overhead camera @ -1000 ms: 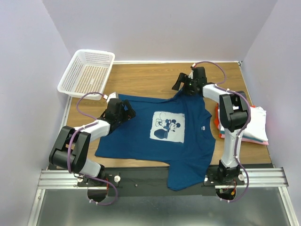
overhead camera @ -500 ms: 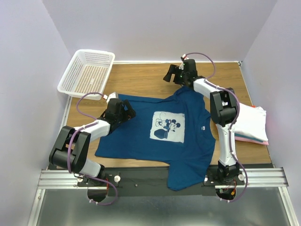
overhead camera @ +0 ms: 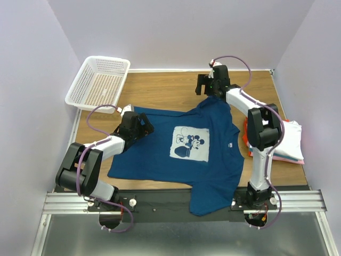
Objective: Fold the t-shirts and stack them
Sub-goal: Flatten the tshirt out
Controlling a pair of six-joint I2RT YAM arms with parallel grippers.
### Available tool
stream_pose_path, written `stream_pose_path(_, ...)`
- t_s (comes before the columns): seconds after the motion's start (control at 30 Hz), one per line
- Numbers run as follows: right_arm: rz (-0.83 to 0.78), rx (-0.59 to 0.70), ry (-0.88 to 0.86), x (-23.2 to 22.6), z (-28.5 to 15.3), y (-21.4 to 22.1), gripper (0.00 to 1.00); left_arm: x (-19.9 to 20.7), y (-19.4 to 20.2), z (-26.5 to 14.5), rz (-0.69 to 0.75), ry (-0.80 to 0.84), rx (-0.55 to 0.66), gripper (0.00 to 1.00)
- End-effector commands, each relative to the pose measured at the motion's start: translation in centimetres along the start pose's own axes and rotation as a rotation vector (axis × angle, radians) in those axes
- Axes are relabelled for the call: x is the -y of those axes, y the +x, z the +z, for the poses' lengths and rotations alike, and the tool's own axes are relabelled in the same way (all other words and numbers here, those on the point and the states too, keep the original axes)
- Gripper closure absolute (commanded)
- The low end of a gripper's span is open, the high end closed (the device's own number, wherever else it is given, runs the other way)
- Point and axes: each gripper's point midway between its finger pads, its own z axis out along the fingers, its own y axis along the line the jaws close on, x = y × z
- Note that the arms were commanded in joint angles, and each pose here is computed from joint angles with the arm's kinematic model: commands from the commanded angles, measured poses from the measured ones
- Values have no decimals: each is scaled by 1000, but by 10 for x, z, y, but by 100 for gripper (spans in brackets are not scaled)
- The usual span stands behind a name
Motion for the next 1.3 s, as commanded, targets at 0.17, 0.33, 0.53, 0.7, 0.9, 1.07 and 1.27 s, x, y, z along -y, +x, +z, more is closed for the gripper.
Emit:
stream_pose_path(0.17, -135, -107, 250, 62, -29, 28, 13, 3, 4, 4, 22, 3, -29, 2)
stream_pose_path(0.33, -137, -139, 251, 68, -20, 34, 18, 2, 5, 5, 19, 0, -32, 2)
stream_pose_path(0.53, -132, -184, 200, 63, -7, 50, 31, 2, 5, 5, 19, -2, -35, 2)
stream_pose_path(0.7, -119, -192, 185, 61, -1, 53, 41, 2, 5, 5, 17, -2, -35, 2)
stream_pose_path(0.9, -118, -176, 180, 58, -3, 45, 72, 2, 4, 5, 14, -5, -32, 2)
stream_pose_path(1.07, -118, -155, 175, 56, -4, 35, 85, 2, 4, 6, 16, -7, -36, 2)
stream_pose_path(1.27, -109, -129, 128, 45, 2, 21, 86, 3, 5, 7, 16, -6, -42, 2)
